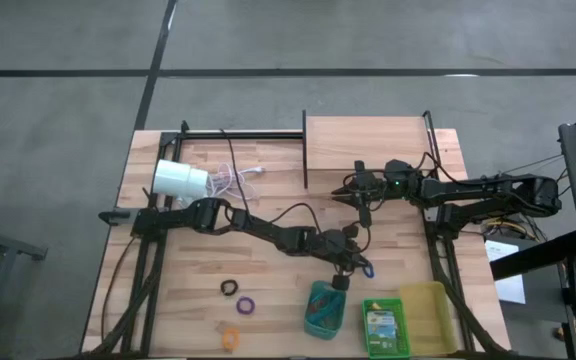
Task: Pick & Place Office Desk Supplies
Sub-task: Put the blue spring rubberband into the yellow bin
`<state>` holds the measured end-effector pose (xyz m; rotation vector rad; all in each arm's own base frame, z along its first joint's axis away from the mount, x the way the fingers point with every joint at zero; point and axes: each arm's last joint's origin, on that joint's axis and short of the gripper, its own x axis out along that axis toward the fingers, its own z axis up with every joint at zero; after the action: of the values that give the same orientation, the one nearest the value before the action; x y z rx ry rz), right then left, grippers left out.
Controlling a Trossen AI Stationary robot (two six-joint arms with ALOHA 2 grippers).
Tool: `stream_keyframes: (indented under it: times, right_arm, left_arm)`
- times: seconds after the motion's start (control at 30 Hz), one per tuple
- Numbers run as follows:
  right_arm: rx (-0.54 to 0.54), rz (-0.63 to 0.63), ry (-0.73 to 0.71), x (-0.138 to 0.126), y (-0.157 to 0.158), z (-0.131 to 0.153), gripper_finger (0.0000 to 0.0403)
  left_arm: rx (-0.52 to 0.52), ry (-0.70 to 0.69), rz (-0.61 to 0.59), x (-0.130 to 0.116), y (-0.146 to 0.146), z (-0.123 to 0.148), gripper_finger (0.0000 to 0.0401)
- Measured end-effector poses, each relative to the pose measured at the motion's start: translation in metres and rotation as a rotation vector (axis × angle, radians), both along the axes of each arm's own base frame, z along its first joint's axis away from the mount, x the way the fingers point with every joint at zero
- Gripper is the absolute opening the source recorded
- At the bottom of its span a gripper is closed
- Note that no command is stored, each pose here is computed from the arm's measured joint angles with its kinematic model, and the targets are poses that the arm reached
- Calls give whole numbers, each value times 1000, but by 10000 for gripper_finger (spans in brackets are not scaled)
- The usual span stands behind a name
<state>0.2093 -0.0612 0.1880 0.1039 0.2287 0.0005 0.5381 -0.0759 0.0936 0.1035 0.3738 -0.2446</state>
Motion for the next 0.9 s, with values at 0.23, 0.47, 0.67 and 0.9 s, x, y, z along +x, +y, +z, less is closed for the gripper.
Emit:
stream_keyframes:
  times: [0.23, 0.47, 0.67, 0.9]
  right_arm:
    - [0, 0, 0, 0, 0, 0, 68]
    - [0, 0, 0, 0, 0, 0, 68]
    - [0, 0, 0, 0, 0, 0, 68]
    - [0, 0, 0, 0, 0, 0, 68]
  left_arm:
    - [-37, 0, 14, 1, 0, 3, 29]
    - [-92, 6, 31, 1, -1, 4, 29]
    - [-100, -14, 16, 1, -3, 14, 29]
    - [-53, -49, -10, 0, -6, 25, 29]
